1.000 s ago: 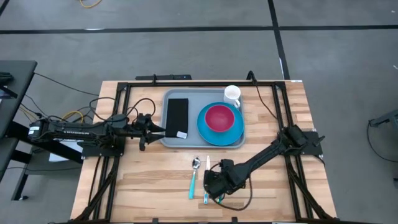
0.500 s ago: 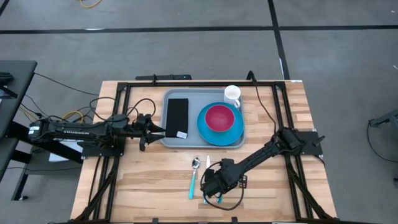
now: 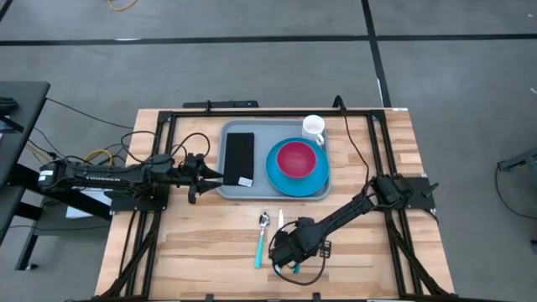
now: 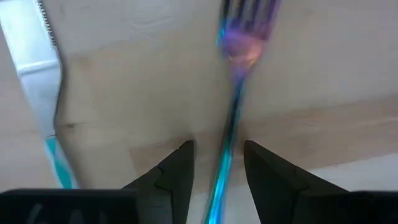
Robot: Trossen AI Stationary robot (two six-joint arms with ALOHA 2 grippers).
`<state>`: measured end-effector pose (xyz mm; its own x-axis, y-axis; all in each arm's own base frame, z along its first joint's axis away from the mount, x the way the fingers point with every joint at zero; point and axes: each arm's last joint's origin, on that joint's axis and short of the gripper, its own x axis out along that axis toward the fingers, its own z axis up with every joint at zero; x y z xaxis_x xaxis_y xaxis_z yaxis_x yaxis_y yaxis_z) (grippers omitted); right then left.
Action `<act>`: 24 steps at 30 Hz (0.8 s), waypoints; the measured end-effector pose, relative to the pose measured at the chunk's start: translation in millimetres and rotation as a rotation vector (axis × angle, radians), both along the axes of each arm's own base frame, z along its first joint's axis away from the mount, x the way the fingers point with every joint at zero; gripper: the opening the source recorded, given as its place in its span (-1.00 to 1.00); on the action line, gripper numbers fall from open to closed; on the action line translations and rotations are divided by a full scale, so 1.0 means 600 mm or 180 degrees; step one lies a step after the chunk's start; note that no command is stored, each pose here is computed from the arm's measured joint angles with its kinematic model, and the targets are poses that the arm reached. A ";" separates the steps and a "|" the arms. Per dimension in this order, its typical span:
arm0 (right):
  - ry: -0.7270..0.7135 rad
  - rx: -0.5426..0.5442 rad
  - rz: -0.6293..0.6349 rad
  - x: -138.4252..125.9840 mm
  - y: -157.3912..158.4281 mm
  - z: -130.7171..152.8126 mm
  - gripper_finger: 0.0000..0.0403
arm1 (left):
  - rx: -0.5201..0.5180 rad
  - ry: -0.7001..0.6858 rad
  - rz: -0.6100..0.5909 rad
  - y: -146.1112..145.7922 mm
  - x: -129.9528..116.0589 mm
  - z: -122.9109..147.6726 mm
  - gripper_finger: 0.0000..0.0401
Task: Set up tray
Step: Put the blue fork on top of the black napkin
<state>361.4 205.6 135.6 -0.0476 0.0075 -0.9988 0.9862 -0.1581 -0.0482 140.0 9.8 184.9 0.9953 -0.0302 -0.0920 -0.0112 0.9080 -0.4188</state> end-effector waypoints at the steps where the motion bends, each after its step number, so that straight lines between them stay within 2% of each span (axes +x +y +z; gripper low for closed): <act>1: 0.0001 0.0008 -0.0021 0.000 0.000 -0.001 -0.34 | 0.0000 0.0004 0.0000 0.000 0.000 0.000 -0.16; 9: 0.0069 -0.0027 -0.0007 -0.002 0.003 -0.008 -0.41 | -0.0008 0.0006 -0.0079 -0.001 0.000 0.000 -0.16; 20: 0.0094 -0.0012 0.0067 0.000 -0.004 -0.010 -0.94 | -0.0009 0.0008 -0.0082 -0.001 0.000 0.000 -0.16; 24: 0.0096 -0.0009 0.0128 0.001 -0.005 -0.011 -0.94 | -0.0008 0.0008 -0.0081 -0.001 0.000 0.000 -0.16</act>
